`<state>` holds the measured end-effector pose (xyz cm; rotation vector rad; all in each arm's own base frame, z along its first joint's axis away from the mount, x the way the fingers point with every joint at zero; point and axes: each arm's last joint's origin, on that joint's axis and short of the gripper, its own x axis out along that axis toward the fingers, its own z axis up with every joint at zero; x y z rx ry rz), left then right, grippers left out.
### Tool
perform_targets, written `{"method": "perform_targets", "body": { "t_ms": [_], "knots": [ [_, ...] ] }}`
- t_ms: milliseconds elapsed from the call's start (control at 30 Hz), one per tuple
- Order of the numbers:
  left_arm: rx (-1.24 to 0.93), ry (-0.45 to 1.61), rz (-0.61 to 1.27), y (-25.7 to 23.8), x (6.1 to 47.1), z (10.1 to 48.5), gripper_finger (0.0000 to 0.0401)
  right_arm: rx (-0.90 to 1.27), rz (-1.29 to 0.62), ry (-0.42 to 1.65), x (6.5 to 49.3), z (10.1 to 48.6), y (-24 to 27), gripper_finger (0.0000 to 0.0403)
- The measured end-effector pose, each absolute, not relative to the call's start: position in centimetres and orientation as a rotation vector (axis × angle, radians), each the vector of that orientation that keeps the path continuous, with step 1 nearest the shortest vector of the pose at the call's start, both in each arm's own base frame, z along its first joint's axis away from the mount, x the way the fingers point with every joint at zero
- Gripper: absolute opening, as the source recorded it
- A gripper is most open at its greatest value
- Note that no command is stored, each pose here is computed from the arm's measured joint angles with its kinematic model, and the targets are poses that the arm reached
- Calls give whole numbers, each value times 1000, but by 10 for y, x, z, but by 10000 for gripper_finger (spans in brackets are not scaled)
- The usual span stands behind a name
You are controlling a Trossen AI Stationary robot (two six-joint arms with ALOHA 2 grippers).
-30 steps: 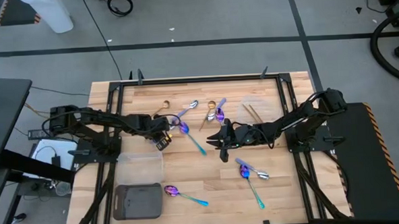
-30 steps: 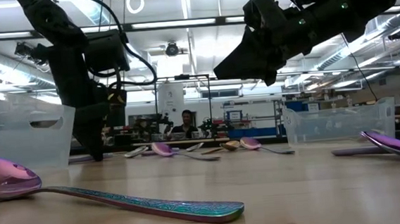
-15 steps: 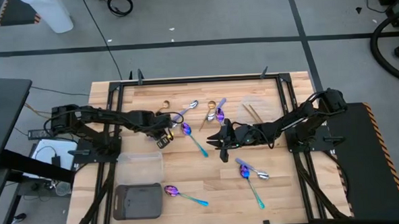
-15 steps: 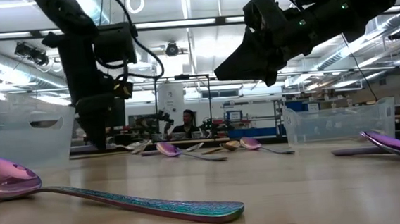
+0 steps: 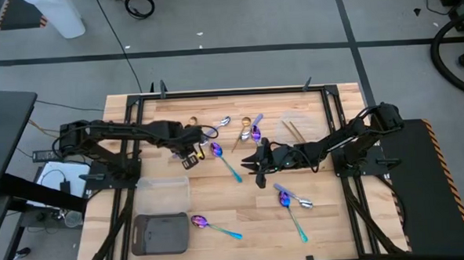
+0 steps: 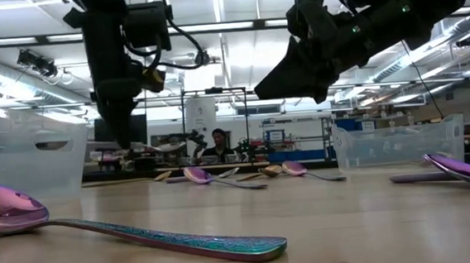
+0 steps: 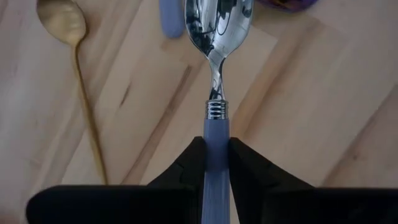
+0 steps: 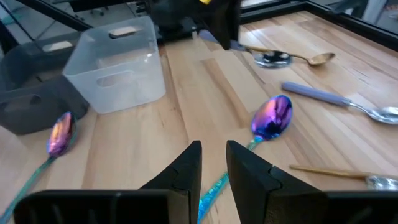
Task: Sort silverware by color (type)
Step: Put the purple spoon into the bottom transparent bin
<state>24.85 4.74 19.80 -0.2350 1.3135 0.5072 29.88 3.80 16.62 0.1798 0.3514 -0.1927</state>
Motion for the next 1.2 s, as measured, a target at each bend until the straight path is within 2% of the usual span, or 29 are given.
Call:
{"method": "perform_targets", "body": {
  "t_ms": [300, 667, 1200],
  "knots": [
    [-318, 1349, 346, 37, 255, 221, 58, 175, -209, 356, 298, 166, 38, 84],
    [-256, 1348, 228, -12, 261, 252, 59, 187, -213, 361, 298, 164, 40, 84],
    [-311, 1287, 232, -79, 221, 274, 59, 144, -255, 339, 298, 165, 43, 84]
  ]
}}
